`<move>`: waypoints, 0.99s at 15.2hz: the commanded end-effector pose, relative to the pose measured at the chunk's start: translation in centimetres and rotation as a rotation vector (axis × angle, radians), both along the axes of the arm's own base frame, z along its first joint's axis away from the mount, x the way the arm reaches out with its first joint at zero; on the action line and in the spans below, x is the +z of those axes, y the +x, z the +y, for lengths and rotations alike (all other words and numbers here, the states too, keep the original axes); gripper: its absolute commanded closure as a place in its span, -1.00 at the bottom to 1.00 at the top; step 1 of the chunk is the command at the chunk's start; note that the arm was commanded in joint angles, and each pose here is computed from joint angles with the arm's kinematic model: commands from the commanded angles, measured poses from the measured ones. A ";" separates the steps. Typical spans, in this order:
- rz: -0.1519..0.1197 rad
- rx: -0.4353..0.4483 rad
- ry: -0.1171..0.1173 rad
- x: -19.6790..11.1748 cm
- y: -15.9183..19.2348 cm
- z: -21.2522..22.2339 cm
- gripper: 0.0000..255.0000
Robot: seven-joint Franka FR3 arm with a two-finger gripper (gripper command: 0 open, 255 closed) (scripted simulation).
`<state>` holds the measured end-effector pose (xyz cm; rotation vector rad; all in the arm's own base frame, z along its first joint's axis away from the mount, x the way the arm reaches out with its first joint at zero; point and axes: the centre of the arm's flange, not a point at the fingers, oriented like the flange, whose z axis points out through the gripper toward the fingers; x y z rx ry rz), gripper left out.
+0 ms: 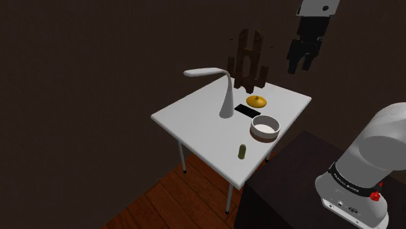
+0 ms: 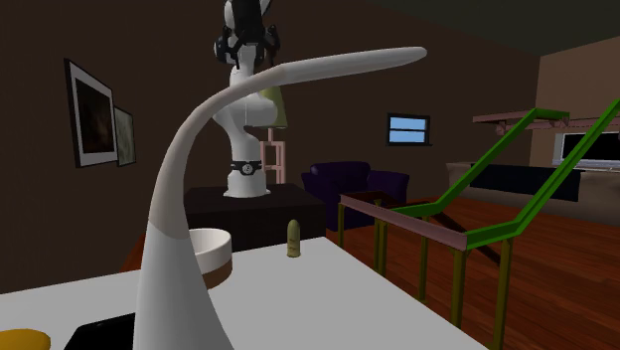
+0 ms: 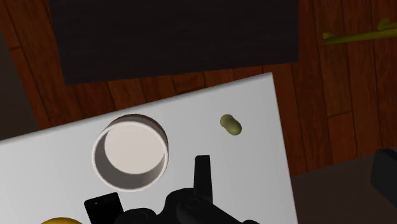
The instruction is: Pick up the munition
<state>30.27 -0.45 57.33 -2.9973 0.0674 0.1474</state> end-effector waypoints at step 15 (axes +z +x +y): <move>-0.112 0.147 -0.047 -17.6 2.1 4.5 -1.00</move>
